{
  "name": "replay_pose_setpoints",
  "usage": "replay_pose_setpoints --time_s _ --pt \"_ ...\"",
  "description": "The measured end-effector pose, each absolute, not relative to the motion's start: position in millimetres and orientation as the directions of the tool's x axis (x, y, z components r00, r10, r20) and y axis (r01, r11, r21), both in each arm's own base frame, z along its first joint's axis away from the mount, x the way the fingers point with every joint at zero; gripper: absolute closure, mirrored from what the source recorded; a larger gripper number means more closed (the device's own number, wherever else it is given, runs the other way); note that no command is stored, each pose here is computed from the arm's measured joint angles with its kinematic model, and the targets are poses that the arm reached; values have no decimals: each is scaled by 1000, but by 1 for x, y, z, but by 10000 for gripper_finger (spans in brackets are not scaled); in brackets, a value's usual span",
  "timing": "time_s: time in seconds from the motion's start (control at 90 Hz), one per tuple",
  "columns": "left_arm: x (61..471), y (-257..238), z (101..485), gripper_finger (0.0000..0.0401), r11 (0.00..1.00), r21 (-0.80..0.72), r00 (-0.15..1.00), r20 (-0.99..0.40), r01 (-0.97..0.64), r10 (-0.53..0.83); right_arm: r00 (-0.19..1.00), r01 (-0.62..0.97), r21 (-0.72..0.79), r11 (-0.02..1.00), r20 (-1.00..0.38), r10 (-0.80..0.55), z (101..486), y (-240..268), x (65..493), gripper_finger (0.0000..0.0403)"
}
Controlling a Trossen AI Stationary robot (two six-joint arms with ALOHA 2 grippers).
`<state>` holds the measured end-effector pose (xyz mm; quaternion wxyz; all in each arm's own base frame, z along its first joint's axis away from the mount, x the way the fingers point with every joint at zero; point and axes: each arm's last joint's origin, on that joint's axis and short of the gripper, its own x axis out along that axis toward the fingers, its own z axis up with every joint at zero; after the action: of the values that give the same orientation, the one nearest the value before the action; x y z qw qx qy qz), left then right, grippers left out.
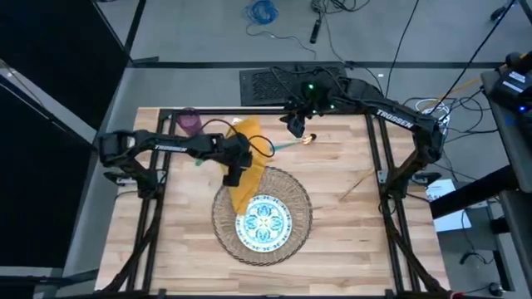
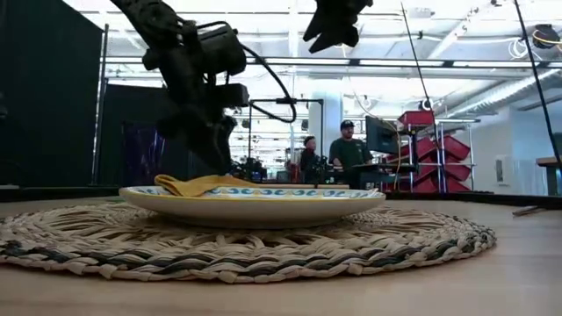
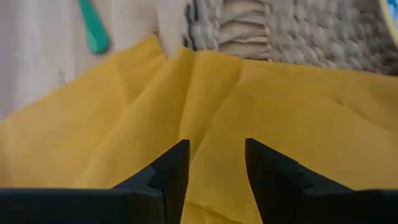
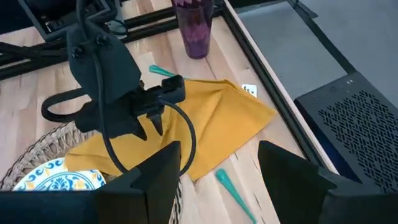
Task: Set table place
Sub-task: Fold the yellow table napkin
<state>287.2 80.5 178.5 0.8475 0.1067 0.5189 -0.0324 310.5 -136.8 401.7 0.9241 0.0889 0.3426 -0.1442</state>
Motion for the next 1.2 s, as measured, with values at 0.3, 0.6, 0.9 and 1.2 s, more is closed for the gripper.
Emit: replay_pose_setpoints --time_s 0.3,0.6,0.9,1.2 --pt "286 87 176 262 971 156 453 -890 181 58 731 325 71 943 -652 -202 402 -142 308 202" --pt "291 89 150 262 976 84 379 -925 201 2 732 324 73 943 -651 -201 402 -143 308 202" --pt "292 89 153 283 975 96 355 -935 199 19 735 323 73 943 -647 -202 403 -143 308 202" --pt "297 85 160 395 971 114 345 -938 210 36 740 323 72 944 -641 -204 403 -143 309 202"
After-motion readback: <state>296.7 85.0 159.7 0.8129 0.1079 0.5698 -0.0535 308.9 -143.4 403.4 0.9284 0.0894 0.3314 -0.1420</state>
